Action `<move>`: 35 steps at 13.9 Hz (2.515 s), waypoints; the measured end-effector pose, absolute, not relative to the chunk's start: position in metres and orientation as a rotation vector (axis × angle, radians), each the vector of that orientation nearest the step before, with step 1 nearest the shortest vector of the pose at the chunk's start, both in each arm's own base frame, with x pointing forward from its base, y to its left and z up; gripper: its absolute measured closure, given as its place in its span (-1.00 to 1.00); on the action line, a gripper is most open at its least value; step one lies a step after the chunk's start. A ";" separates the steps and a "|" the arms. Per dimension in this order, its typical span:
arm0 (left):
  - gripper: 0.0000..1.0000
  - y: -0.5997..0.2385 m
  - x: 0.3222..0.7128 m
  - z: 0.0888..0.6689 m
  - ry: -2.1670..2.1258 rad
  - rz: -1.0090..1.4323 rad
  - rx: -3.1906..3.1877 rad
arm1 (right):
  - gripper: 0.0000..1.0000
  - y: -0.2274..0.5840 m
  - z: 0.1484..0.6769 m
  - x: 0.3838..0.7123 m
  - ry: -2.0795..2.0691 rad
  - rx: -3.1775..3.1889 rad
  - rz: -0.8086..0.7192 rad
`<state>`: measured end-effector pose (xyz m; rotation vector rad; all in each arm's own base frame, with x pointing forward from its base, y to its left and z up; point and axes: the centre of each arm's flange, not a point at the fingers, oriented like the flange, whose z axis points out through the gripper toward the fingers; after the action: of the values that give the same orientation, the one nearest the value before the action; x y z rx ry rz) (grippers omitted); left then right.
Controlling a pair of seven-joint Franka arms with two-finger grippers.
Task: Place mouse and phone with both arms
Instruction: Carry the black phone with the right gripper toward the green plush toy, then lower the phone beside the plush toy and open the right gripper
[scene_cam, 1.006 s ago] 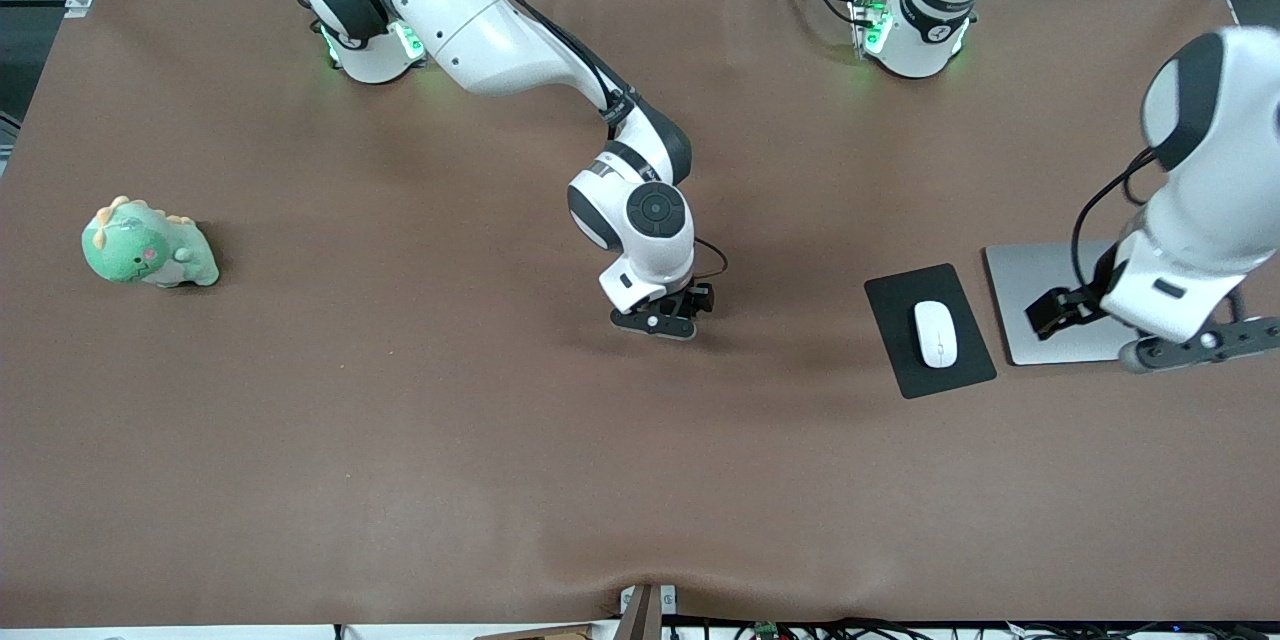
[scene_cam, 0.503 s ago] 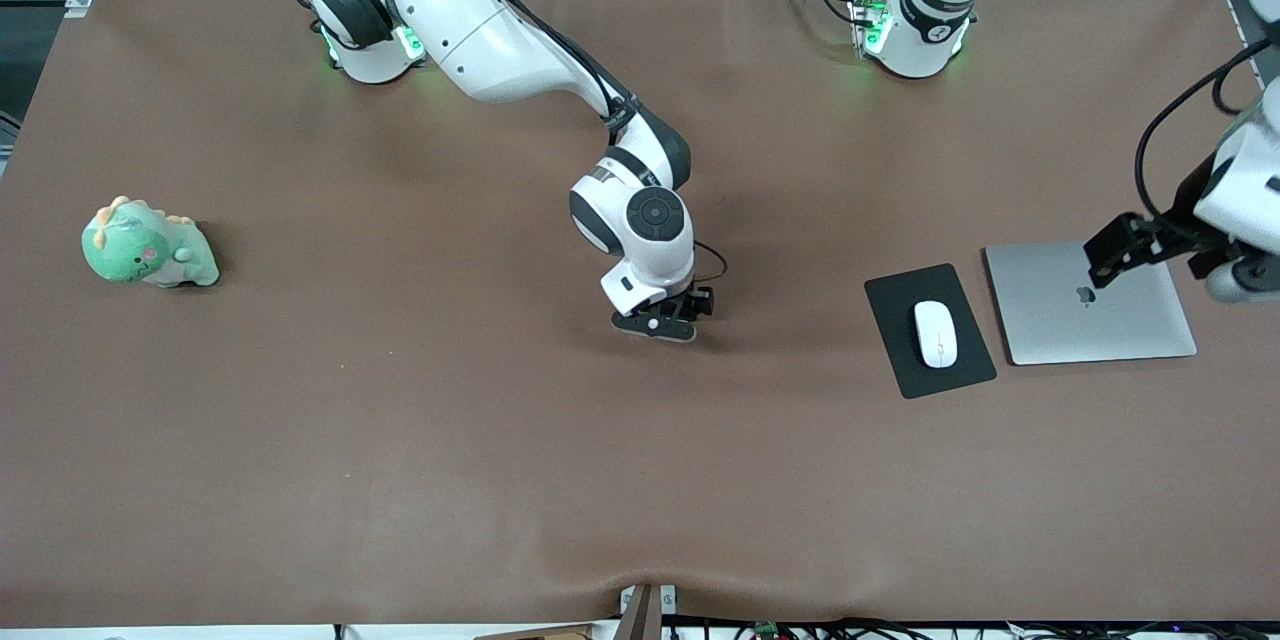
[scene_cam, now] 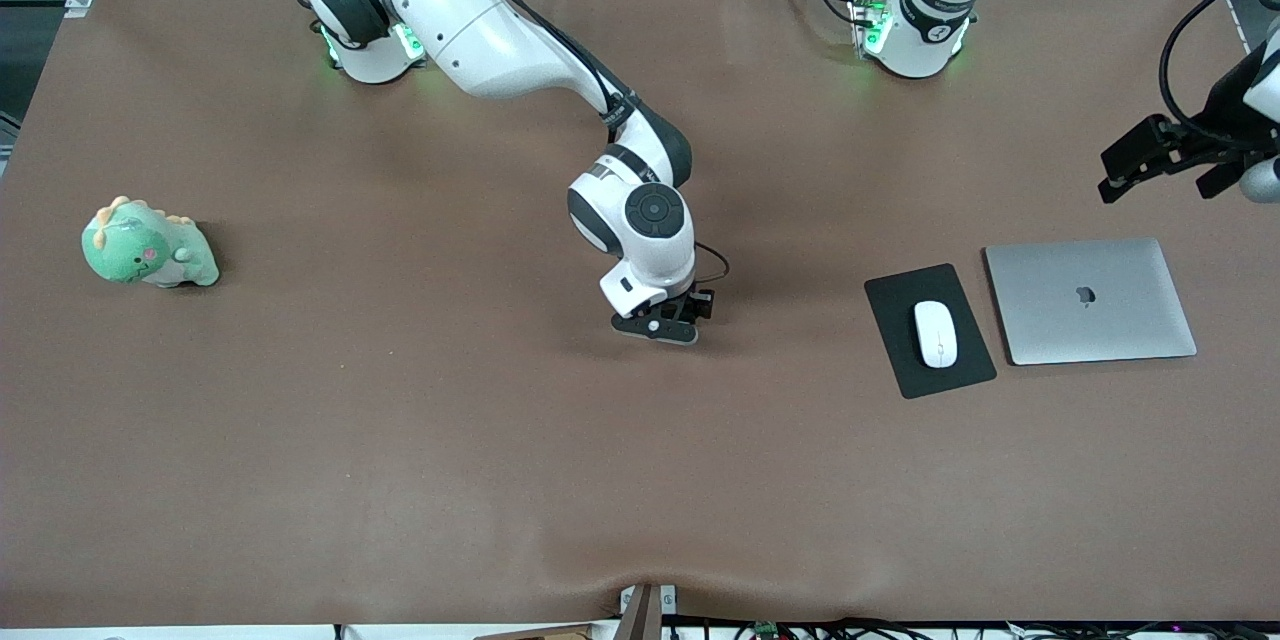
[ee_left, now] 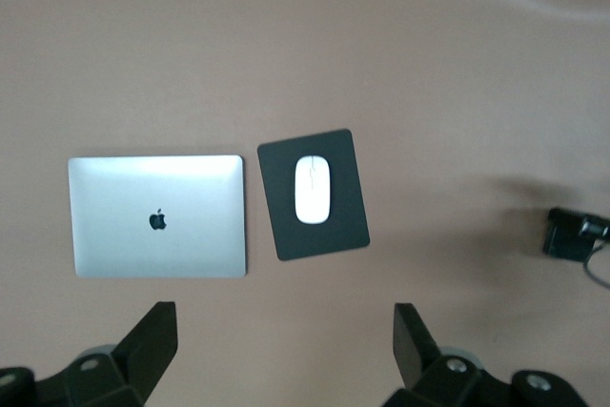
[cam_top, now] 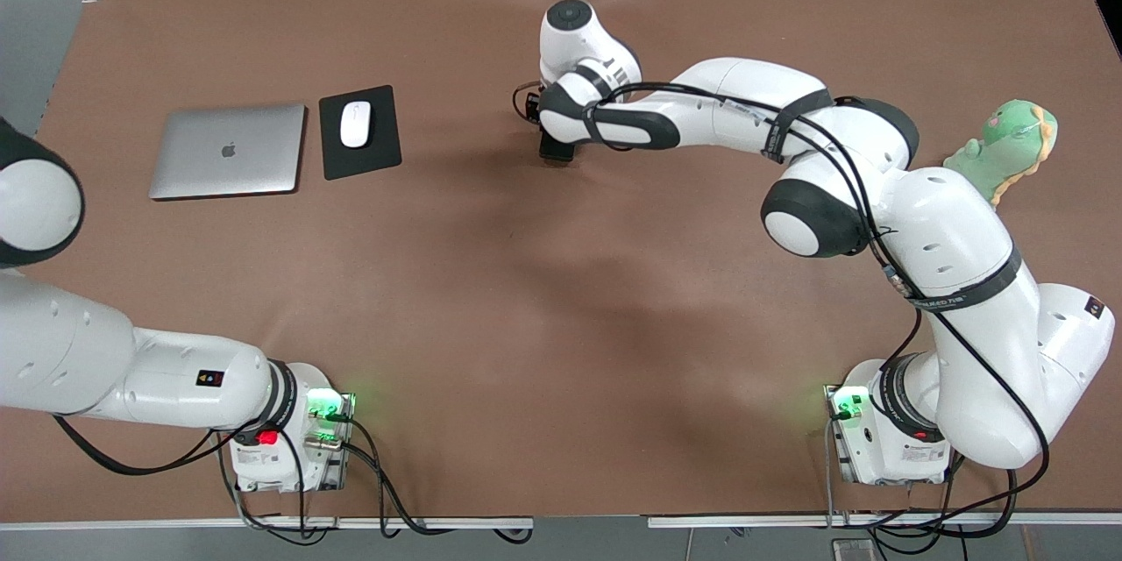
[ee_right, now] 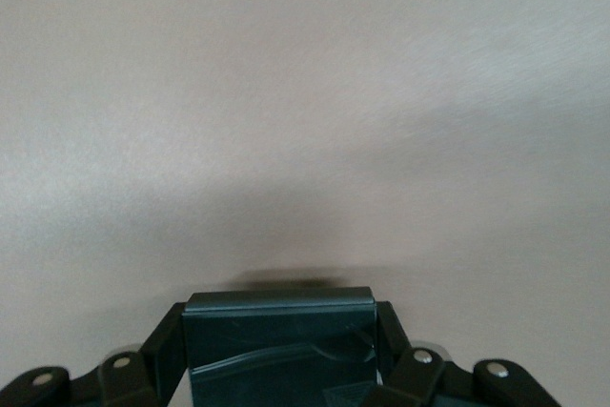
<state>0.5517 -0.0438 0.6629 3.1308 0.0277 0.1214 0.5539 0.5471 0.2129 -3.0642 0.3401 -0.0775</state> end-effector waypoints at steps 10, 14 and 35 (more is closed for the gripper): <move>-1.00 -0.041 0.537 0.661 0.028 0.043 3.136 | -0.61 0.252 0.345 0.626 0.202 -3.155 0.033; -1.00 -0.037 0.534 0.658 0.037 -0.013 3.144 | -0.61 0.090 0.323 0.613 -0.048 -3.152 0.027; -1.00 -0.035 0.535 0.659 0.047 0.006 3.158 | -0.76 -0.170 0.168 0.544 0.103 -3.126 0.101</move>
<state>0.5348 -0.0348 0.6593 3.1575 0.0469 0.0061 0.5436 -0.1698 0.1678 -3.1260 0.1028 0.1014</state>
